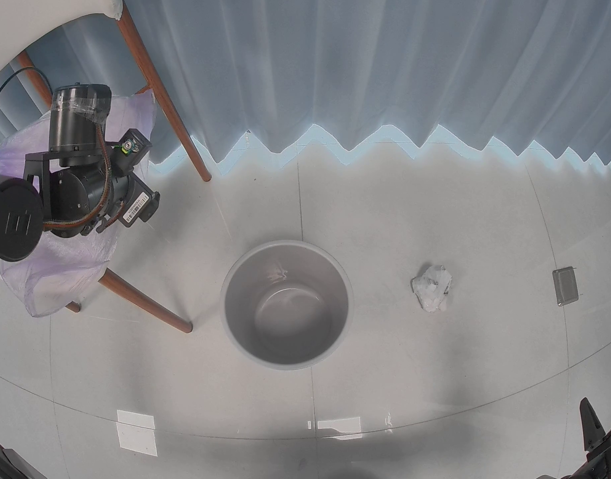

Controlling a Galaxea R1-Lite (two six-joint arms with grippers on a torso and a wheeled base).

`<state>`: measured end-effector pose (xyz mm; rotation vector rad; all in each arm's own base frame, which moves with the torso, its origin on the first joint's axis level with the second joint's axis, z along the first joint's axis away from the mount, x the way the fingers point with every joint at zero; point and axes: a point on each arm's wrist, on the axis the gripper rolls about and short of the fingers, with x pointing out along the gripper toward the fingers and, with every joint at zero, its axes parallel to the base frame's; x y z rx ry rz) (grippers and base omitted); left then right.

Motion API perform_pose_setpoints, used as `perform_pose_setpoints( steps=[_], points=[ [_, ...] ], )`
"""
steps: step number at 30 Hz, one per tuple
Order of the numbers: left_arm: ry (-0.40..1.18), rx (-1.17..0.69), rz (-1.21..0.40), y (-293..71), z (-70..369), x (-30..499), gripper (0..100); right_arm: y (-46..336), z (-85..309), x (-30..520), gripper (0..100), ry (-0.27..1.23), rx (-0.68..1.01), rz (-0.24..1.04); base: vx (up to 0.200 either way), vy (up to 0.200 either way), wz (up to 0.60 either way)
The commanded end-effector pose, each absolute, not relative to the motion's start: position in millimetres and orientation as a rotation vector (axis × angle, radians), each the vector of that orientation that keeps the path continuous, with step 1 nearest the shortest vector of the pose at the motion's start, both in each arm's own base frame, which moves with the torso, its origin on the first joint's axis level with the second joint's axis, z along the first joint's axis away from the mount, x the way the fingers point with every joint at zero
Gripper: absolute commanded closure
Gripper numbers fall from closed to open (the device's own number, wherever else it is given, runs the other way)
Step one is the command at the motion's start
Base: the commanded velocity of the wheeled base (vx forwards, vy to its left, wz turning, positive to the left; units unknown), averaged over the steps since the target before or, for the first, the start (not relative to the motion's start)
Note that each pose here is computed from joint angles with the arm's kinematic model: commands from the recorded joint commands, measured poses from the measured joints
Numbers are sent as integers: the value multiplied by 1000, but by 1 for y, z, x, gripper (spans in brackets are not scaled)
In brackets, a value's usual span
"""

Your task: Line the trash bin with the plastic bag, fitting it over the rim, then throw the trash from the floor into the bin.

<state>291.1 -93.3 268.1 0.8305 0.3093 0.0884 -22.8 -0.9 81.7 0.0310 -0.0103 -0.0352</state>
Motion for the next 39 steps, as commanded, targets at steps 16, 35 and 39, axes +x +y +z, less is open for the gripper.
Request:
perform_pose_setpoints(
  steps=[16, 35, 39],
  points=[
    [318, 806, 117, -72, 269, 306, 100, -1, 76, -23, 0, -10, 31, -35, 0, 0, 0],
    [249, 341, 28, -33, 282, 187, 100, -1, 76, -23, 0, -10, 32, -37, 0, 0, 0],
    [240, 175, -90, -31, 282, 165, 100, -1, 76, -23, 0, -10, 32, -35, 0, 0, 0]
  ],
)
